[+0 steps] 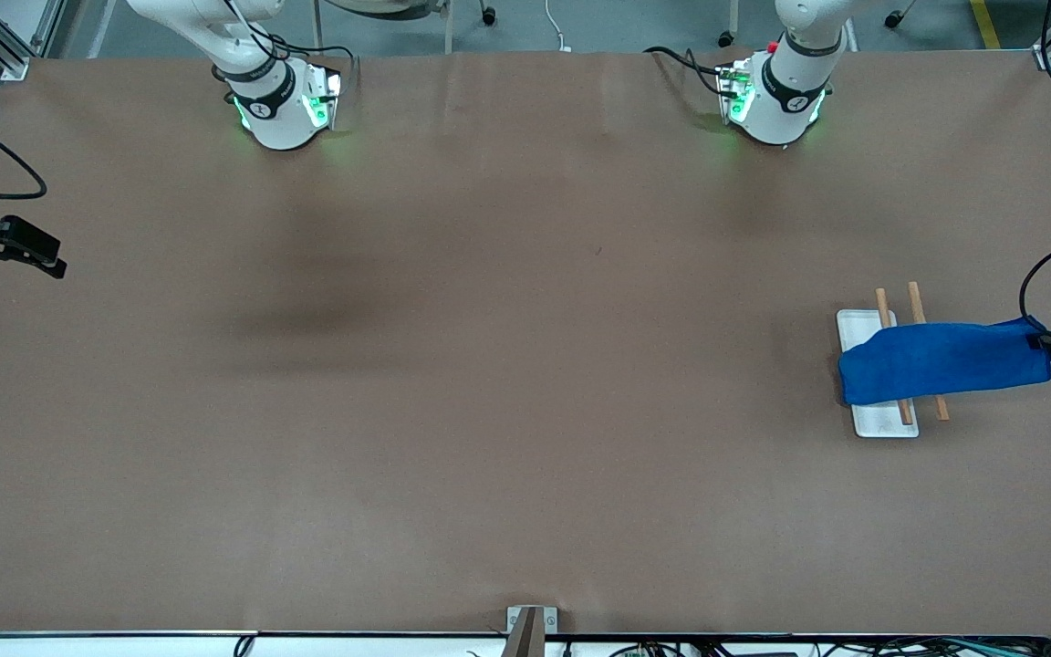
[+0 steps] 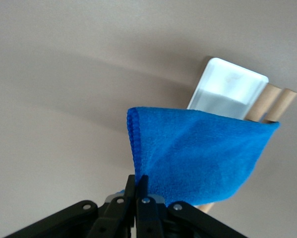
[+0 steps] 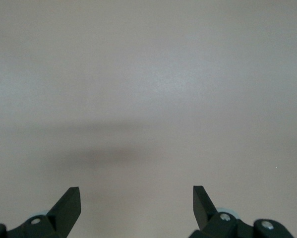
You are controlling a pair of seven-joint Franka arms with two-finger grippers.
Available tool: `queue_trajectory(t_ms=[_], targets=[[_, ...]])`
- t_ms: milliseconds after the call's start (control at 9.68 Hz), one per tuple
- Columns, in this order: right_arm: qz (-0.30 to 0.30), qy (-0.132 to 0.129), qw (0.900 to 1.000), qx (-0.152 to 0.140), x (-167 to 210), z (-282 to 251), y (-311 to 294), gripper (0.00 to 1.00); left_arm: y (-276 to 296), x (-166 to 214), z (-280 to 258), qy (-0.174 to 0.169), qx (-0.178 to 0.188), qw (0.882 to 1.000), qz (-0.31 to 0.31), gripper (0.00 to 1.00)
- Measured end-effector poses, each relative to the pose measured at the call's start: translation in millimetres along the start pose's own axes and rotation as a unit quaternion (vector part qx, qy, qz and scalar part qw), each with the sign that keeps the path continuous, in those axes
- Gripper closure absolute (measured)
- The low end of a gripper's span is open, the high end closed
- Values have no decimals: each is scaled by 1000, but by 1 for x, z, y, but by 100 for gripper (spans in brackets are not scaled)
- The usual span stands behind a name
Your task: Right arm passes towel to left arm to hang
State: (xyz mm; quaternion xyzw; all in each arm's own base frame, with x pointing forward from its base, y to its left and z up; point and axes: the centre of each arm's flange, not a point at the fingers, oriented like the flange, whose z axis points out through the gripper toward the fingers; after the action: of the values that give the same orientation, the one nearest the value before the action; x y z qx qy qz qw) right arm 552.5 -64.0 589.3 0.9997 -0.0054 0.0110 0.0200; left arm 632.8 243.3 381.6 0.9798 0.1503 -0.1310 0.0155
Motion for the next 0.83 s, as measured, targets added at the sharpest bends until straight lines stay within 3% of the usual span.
queue_trajectory(t_ms=[207, 516, 826], targets=[[0, 0, 1000, 0, 0, 0, 0, 0, -14, 7, 16, -4, -5, 1000, -1, 94], [0, -1, 1000, 0, 0, 0, 0, 0, -26, 14, 31, -4, -10, 1000, 17, 78], [0, -1, 1000, 0, 0, 0, 0, 0, -25, 15, 21, 8, -10, 998, 61, 36]])
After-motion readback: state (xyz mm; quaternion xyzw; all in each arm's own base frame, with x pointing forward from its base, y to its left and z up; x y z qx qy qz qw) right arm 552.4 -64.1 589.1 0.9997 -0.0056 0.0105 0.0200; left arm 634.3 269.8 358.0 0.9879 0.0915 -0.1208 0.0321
